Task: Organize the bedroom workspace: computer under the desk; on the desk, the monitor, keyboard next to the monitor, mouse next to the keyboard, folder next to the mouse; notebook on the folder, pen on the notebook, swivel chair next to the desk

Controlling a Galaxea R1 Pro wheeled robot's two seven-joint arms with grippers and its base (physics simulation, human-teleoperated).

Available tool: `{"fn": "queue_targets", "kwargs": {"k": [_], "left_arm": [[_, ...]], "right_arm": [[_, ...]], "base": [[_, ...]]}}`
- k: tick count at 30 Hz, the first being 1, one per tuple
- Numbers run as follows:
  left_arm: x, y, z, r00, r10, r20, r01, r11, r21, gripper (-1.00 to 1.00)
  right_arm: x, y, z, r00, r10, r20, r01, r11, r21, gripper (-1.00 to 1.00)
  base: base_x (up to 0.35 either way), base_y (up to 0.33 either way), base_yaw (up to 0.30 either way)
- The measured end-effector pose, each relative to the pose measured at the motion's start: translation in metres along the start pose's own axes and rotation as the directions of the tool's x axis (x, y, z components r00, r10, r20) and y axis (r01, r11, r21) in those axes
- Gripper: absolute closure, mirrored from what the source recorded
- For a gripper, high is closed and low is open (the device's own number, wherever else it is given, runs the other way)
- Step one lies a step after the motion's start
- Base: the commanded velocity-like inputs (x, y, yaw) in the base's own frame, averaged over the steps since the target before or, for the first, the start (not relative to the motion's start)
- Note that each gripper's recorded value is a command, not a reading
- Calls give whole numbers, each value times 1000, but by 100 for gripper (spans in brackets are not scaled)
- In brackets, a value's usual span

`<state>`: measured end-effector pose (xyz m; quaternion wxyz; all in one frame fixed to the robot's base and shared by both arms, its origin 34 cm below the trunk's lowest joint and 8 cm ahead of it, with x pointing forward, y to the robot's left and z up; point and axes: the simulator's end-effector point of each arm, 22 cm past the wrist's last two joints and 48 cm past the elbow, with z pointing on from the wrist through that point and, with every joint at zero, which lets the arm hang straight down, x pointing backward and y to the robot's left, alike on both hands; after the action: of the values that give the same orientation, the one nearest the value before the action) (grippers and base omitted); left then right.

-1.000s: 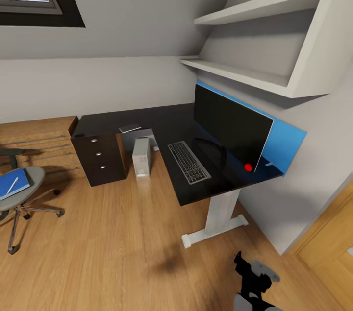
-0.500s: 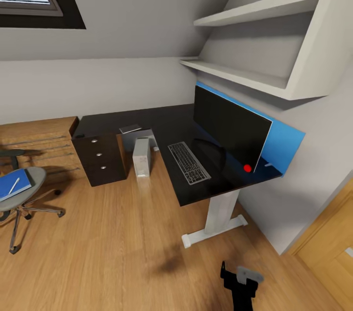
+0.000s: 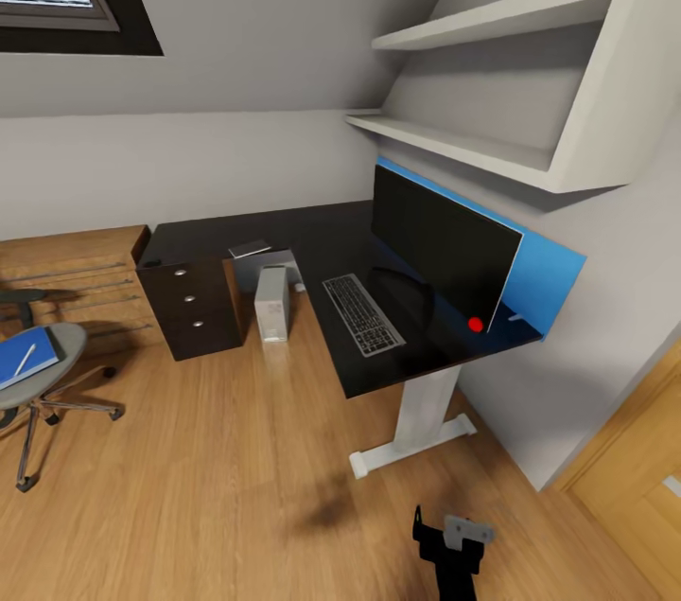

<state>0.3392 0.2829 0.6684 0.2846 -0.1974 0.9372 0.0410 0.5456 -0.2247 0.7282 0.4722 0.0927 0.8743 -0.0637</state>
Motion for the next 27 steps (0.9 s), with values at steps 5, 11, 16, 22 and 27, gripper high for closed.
{"fn": "queue_targets", "kwargs": {"k": [5, 11, 16, 22, 27], "left_arm": [[0, 1, 0, 1000, -1, -1, 1, 1000, -2, -100], [12, 8, -1, 1000, 9, -25, -9, 1000, -16, -100], [17, 11, -1, 999, 12, -34, -13, 1000, -22, -100], [18, 11, -1, 999, 13, -37, -14, 1000, -22, -100], [25, 5, -3, 999, 10, -50, -11, 1000, -16, -100]], "right_arm": [[0, 4, -1, 1000, 4, 2, -4, 1000, -5, -100], [0, 8, -2, 1000, 1, 0, -1, 1000, -14, -100], [1, 18, -4, 1000, 5, -4, -5, 1000, -29, -100], [5, 32, -9, 1000, 14, -13, -14, 999, -47, -100], [7, 35, -11, 1000, 14, -16, -15, 999, -52, -100]], "base": [[108, 76, 119], [157, 73, 272], [18, 7, 273], [2, 1, 273], [118, 0, 273]]}}
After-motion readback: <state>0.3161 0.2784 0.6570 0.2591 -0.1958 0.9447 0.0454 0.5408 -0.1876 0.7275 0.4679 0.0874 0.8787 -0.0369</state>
